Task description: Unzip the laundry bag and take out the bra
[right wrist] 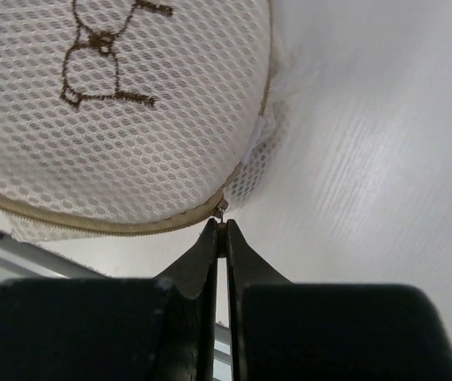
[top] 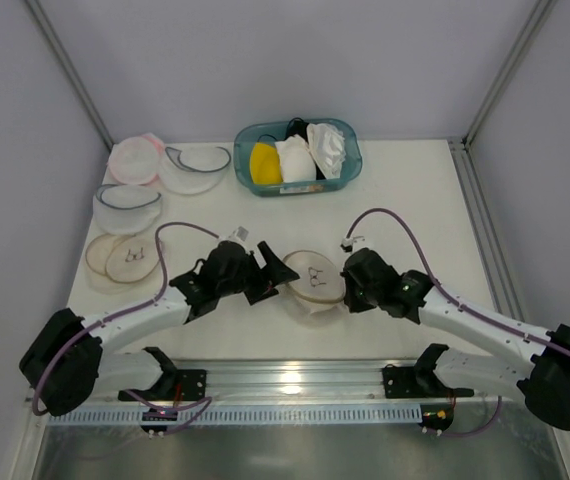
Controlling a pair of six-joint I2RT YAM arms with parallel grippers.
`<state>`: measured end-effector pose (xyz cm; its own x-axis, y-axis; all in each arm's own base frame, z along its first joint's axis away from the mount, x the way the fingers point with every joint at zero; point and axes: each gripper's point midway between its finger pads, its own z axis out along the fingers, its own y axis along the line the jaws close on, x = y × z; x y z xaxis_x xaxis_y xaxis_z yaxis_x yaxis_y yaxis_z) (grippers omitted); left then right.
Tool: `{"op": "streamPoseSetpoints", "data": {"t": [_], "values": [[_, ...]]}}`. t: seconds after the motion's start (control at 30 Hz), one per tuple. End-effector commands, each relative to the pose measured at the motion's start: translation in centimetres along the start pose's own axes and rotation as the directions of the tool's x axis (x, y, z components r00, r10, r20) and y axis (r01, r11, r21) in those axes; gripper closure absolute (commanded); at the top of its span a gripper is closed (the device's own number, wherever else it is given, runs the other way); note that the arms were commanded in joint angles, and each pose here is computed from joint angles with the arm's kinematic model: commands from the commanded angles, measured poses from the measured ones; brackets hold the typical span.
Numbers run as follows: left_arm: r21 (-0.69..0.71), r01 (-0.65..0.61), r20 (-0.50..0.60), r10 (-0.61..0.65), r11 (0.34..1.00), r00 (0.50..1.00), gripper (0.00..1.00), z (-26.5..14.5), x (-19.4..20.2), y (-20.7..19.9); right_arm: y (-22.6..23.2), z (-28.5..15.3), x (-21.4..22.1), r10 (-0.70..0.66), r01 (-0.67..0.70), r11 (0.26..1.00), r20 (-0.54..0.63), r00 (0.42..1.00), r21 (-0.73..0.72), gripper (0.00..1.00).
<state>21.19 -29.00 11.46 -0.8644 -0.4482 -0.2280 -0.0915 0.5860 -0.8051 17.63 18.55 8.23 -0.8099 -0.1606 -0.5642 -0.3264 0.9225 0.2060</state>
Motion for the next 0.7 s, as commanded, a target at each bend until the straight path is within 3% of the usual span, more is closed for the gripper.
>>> {"op": "streamPoseSetpoints", "data": {"t": [0.0, 0.07, 0.23, 0.4, 0.47, 0.5, 0.67], "values": [[0.047, -0.024, 0.033, 0.023, 0.999, 0.999, 0.12, -1.2, -0.9, -1.9, -2.3, -0.5, -1.8, 0.007, -0.016, 0.989, 0.061, 0.998, 0.148, 0.96], [0.029, -0.023, 0.045, 0.022, 0.999, 0.999, 0.01, -1.5, -1.1, -1.5, -2.8, -0.6, -2.0, 0.001, -0.014, 0.983, 0.067, 0.998, 0.182, 0.96], [0.024, -0.031, 0.095, 0.028, 0.999, 0.995, 0.01, -3.4, -1.6, -1.4, -4.6, -1.3, -3.1, 0.006, -0.041, 0.959, 0.123, 0.992, 0.282, 0.95], [-0.008, -0.032, 0.138, 0.033, 0.999, 0.990, 0.00, -5.3, -1.8, -0.3, -5.9, -4.2, -5.3, 0.026, -0.112, 0.937, 0.256, 0.966, 0.331, 0.48], [-0.004, -0.033, 0.150, 0.033, 0.999, 0.988, 0.01, -6.0, -1.8, 0.0, -5.1, -5.5, -6.4, 0.015, -0.102, 0.955, 0.302, 0.953, 0.277, 0.10], [-0.007, -0.031, 0.155, 0.032, 0.999, 0.987, 0.00, -6.2, -1.8, 0.2, -4.5, -5.8, -6.6, 0.011, -0.090, 0.966, 0.309, 0.951, 0.243, 0.01], [-0.019, -0.020, 0.197, 0.023, 1.000, 0.980, 0.00, -7.7, -1.9, 1.3, 1.4, -6.7, -7.4, -0.027, 0.054, 0.996, 0.330, 0.944, -0.074, 0.01]]}}
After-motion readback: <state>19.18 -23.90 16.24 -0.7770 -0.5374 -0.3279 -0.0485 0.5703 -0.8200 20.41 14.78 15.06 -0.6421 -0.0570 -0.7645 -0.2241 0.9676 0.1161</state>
